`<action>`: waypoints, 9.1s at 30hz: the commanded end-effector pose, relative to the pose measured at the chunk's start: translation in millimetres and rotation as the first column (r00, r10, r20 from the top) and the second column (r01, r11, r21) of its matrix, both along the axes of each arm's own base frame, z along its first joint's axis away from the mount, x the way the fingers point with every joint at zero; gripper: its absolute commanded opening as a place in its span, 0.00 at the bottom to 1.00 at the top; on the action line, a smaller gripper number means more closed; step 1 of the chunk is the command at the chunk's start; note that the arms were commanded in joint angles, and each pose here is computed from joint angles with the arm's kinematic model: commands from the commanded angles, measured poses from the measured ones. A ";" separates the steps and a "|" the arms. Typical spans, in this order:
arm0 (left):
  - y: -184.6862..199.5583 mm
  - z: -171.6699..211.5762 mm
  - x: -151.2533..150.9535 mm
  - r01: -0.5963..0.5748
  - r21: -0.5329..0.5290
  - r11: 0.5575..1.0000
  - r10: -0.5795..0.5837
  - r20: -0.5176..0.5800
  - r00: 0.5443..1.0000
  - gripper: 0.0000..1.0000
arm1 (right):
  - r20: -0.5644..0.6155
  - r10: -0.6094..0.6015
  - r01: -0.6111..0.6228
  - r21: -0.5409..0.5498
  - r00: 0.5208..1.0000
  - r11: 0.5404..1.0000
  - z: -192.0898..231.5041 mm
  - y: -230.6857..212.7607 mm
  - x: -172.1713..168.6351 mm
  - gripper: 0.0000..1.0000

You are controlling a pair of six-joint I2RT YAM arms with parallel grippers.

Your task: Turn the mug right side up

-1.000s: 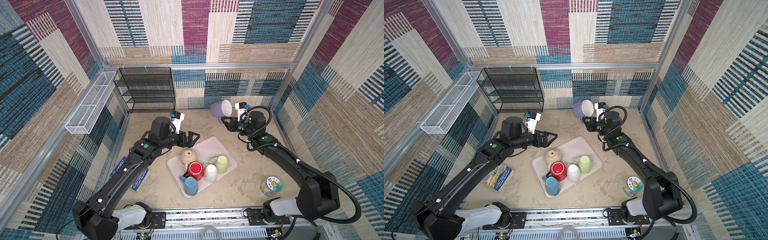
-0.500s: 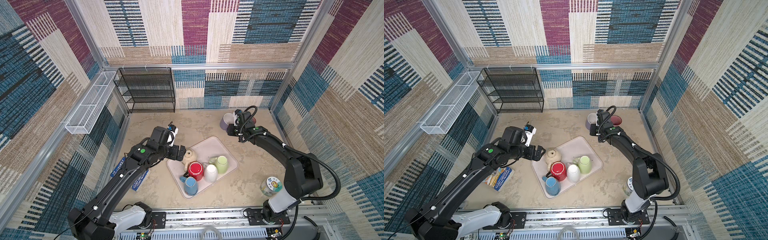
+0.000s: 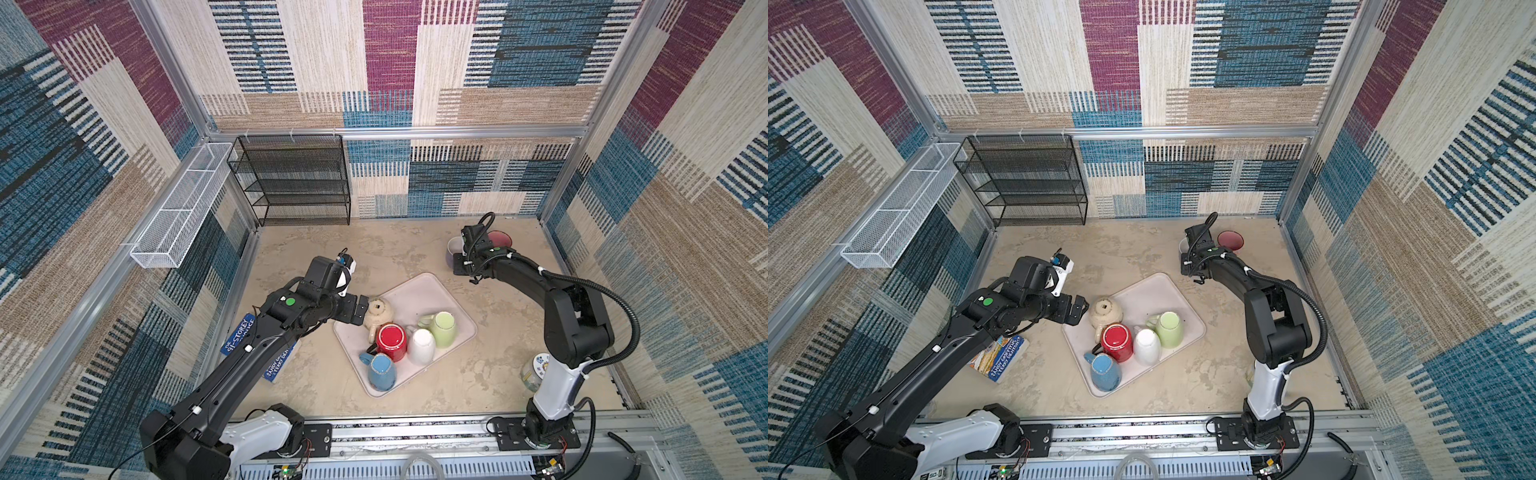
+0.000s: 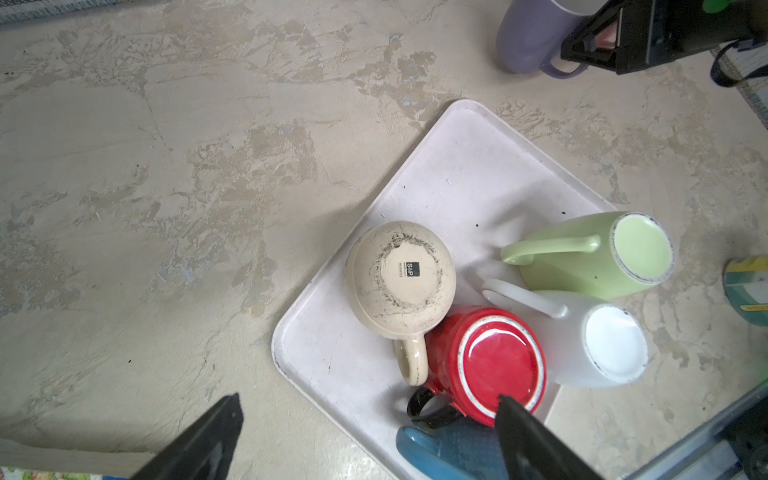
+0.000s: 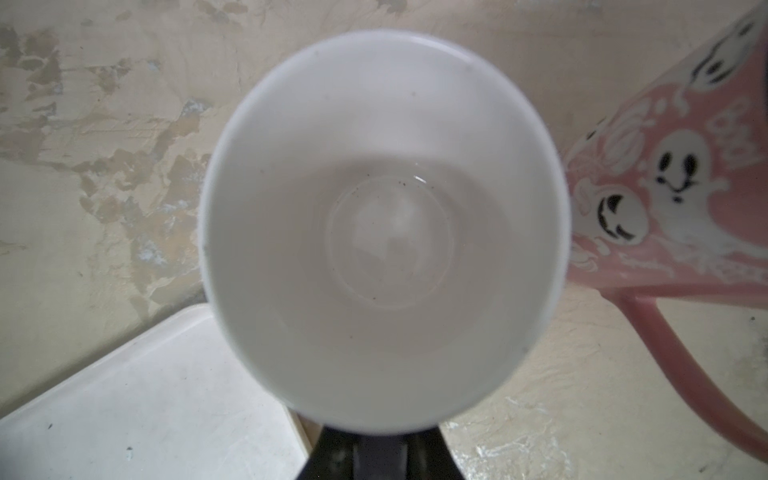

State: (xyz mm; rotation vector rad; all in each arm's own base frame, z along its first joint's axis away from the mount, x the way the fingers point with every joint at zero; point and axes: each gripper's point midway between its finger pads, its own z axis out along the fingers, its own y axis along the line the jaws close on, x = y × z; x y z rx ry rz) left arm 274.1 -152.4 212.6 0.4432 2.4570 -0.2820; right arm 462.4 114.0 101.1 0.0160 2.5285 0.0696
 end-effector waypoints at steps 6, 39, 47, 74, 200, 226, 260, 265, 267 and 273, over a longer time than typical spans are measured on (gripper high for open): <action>2.6 -8.7 -1.2 0.024 0.044 0.999 -0.023 -0.022 0.999 1.00 | 0.041 -0.032 0.032 -0.003 0.999 0.999 2.0 -17.6 18.2 0.00; 1.7 -9.5 -2.3 0.032 0.040 0.999 -0.031 -0.025 0.999 1.00 | 0.059 -0.017 0.016 0.025 0.998 1.000 16.0 -18.5 21.6 0.52; 4.2 -5.3 -3.0 0.024 0.041 0.999 -0.023 -0.007 1.000 1.00 | 0.212 0.012 -0.029 0.077 0.977 0.997 88.5 -1.8 -6.2 0.64; 5.8 -5.6 -1.4 0.011 0.046 0.999 -0.011 -0.004 1.000 1.00 | 0.110 0.227 -0.251 0.376 0.968 0.892 31.1 53.3 -205.3 0.70; -163.9 -40.6 99.5 0.726 -0.087 0.682 -0.722 0.082 0.687 0.78 | 0.527 -0.117 -0.151 0.437 0.841 0.887 121.3 3.5 -57.3 0.91; -194.4 -111.9 95.4 0.885 0.033 0.464 -0.884 -0.049 0.465 0.49 | 0.515 -0.107 -0.202 0.508 0.850 0.838 105.9 -7.8 -91.8 0.91; -215.1 -125.4 98.9 0.861 0.254 0.441 -0.887 -0.018 0.461 0.36 | 0.355 0.007 -0.215 0.552 0.935 0.806 52.8 0.5 -164.4 0.89; -217.7 -123.2 96.3 0.865 0.270 0.423 -0.897 -0.014 0.442 0.35 | 0.355 0.008 -0.216 0.550 0.935 0.807 50.7 0.5 -165.0 0.89; -219.6 -121.3 93.2 0.868 0.276 0.412 -0.902 -0.013 0.432 0.34 | 0.351 0.009 -0.214 0.550 0.936 0.808 48.4 0.5 -165.2 0.89; -222.4 -116.1 88.5 0.870 0.287 0.402 -0.907 -0.007 0.422 0.30 | 0.350 0.009 -0.214 0.550 0.937 0.808 47.2 0.5 -165.6 0.89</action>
